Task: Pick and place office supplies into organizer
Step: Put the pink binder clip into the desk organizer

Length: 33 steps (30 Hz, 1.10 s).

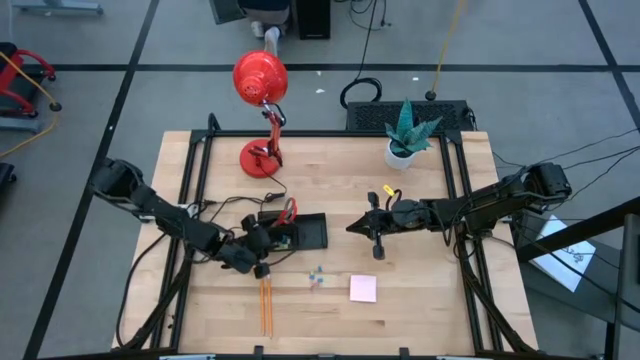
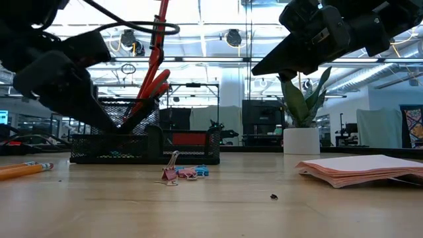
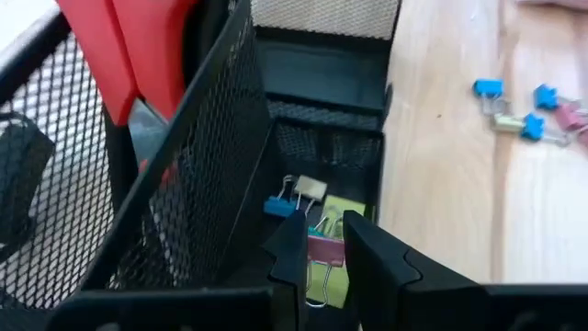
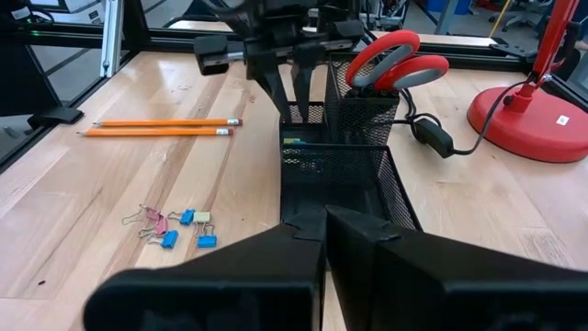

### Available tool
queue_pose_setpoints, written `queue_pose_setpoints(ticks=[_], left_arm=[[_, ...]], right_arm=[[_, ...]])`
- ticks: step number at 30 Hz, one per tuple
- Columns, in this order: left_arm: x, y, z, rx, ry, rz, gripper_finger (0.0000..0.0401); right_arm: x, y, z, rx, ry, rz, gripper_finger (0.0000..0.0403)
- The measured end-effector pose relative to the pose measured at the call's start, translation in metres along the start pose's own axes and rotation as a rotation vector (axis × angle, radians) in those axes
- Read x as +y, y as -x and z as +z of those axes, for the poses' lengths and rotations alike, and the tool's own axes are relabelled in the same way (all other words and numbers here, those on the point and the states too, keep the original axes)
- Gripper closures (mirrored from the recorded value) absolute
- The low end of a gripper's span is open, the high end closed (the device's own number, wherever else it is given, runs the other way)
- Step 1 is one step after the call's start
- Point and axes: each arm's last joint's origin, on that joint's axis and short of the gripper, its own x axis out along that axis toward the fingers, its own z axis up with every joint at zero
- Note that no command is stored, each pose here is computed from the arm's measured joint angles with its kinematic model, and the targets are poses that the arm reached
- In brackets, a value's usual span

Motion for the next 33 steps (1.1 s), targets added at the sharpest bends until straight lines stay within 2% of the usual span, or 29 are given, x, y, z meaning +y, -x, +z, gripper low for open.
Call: queue_pose_setpoints(ticks=[27, 33], left_arm=[[-0.0031, -0.0068, -0.0045, 0.022, -0.049, -0.012, 0.0338], [-0.0033, -0.0069, -0.0040, 0.018, -0.052, -0.015, 0.0308]], right_arm=[[0.0000, 0.0000, 0.0000, 0.000, 0.000, 0.000, 0.0399], [0.0000, 0.0000, 0.0000, 0.000, 0.000, 0.000, 0.0399]])
